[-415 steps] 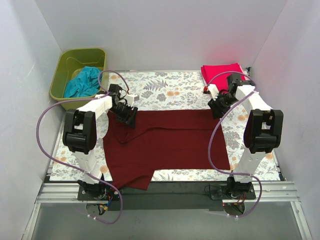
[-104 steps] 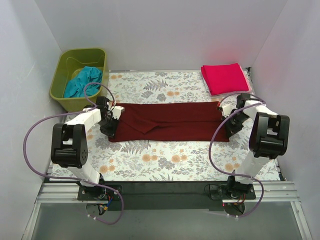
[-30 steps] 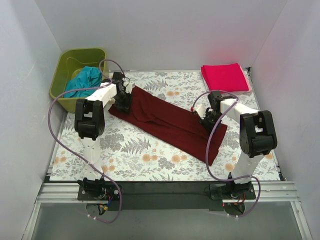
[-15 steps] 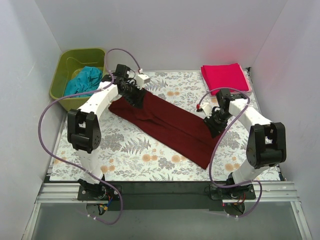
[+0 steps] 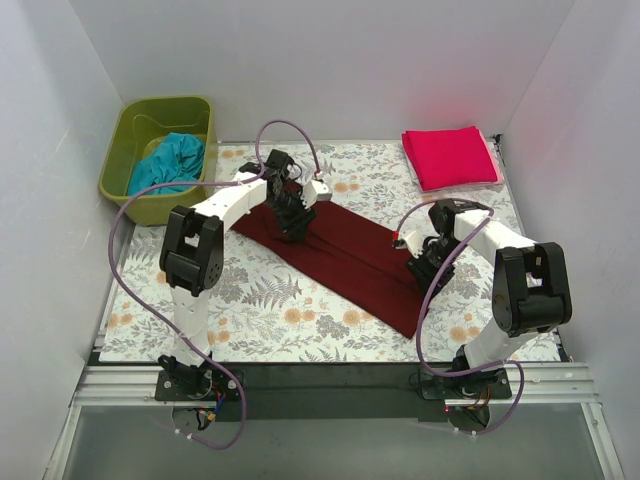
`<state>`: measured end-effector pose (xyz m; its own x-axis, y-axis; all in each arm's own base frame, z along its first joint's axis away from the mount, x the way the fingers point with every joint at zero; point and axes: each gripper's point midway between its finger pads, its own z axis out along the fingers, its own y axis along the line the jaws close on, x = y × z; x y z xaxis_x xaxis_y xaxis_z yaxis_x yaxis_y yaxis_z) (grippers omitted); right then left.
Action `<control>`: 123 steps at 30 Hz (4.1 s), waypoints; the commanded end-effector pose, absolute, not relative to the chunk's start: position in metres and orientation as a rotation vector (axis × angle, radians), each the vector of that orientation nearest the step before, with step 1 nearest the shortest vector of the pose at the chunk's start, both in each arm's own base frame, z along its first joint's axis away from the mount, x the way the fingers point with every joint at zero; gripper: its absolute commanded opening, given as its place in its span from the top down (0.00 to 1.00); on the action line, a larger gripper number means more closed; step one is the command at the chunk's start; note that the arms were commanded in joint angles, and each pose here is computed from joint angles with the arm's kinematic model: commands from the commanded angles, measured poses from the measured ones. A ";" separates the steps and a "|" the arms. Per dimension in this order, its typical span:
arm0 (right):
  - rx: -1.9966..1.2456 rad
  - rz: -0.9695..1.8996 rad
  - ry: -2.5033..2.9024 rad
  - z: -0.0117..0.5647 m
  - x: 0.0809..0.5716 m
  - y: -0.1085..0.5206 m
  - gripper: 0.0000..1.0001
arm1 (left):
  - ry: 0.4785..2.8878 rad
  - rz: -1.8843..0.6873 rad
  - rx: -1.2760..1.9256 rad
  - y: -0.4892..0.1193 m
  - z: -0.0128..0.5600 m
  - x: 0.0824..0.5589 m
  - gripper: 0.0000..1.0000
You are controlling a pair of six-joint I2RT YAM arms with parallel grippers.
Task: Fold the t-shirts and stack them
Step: Fold the tshirt
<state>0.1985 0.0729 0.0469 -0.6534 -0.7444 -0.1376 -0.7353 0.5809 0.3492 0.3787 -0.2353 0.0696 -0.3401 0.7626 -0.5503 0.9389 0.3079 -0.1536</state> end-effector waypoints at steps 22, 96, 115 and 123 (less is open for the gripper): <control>1.217 -0.654 -2.730 0.035 0.178 0.076 0.57 | 2.017 -0.566 1.673 -0.258 0.069 0.390 0.54; 1.246 -0.649 -2.760 0.043 0.187 0.079 0.99 | 1.803 -0.642 1.851 -0.264 0.068 0.389 1.00; 1.283 -0.623 -2.734 0.042 0.193 0.074 0.99 | 1.831 -0.634 1.851 -0.251 0.064 0.395 1.00; 1.306 -0.661 -2.719 0.045 0.183 0.076 0.99 | 1.831 -0.647 1.860 -0.248 0.063 0.393 1.00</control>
<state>0.1917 0.0744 0.0365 -0.6544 -0.7470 -0.1175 -0.7240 0.5740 0.3826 0.3848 -0.2479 0.0439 -0.0340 0.8092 -0.5865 0.9983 -0.0007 -0.0588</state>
